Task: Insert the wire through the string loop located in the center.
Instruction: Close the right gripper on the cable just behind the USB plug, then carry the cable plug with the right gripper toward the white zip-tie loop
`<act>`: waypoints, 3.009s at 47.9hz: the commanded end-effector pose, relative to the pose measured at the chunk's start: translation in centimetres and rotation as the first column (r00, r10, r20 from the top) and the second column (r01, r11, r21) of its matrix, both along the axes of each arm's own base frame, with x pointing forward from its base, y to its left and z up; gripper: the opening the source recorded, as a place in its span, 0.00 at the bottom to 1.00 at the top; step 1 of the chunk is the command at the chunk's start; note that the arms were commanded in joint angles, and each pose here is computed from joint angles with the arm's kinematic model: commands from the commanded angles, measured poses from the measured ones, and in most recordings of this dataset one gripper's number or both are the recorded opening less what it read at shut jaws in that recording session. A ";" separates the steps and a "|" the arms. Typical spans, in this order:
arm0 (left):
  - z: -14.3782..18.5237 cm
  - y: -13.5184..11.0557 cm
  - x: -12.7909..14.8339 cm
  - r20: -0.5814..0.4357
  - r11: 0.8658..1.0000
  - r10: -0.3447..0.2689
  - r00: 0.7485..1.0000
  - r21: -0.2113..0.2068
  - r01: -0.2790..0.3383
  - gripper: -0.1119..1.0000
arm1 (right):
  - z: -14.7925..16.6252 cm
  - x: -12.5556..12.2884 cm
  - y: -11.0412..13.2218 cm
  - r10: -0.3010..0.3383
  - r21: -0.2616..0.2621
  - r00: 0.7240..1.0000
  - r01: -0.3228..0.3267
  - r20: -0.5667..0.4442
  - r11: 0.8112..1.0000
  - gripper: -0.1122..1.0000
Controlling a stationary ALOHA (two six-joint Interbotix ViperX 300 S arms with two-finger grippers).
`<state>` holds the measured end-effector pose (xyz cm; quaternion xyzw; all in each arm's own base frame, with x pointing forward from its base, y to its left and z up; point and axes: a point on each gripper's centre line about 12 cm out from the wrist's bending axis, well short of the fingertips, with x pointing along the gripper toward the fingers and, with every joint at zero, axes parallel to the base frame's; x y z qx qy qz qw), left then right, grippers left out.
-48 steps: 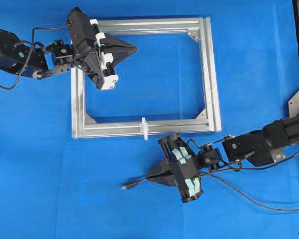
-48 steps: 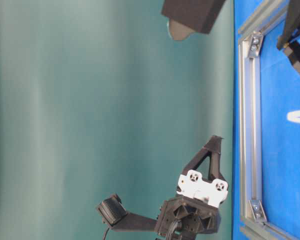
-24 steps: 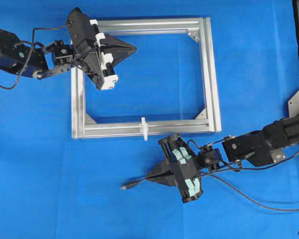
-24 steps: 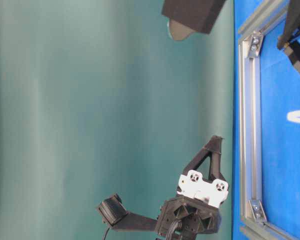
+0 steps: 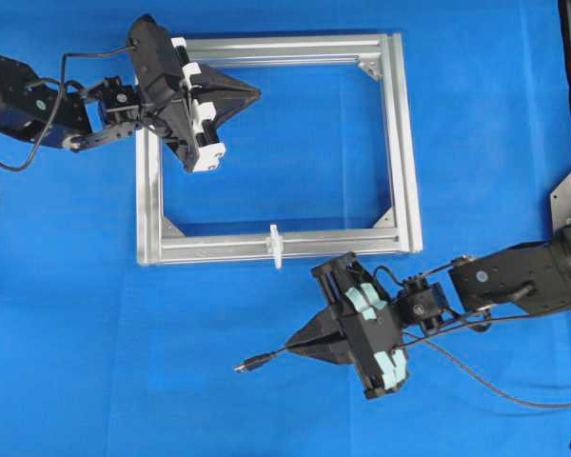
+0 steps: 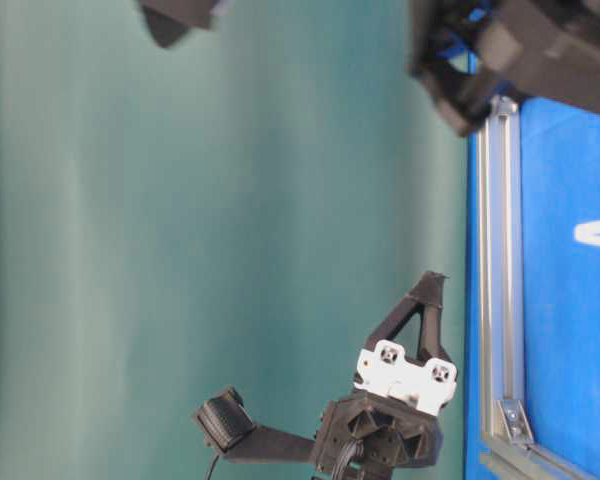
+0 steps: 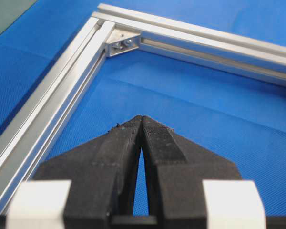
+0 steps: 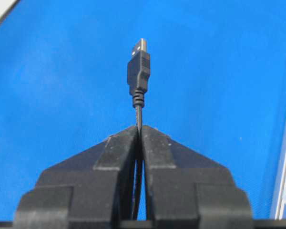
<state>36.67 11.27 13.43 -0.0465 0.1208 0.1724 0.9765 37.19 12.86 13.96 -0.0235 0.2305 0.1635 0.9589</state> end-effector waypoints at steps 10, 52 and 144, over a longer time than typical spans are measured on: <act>1.5 0.0 0.1 0.043 1.000 -0.002 0.999 0.013 0.002 0.10 | 2.0 0.2 0.4 0.009 0.015 0.999 -0.010 0.045 1.000 0.08; 1.4 -0.1 -0.1 0.037 1.000 -0.002 0.999 0.011 0.002 0.10 | 2.1 0.2 0.5 0.010 0.016 0.999 -0.011 0.050 1.000 0.08; 1.4 -0.1 -0.1 0.037 1.000 -0.002 0.999 0.010 0.001 0.10 | 0.4 -7.6 -2.5 -0.026 0.019 0.999 0.027 -0.044 0.999 0.08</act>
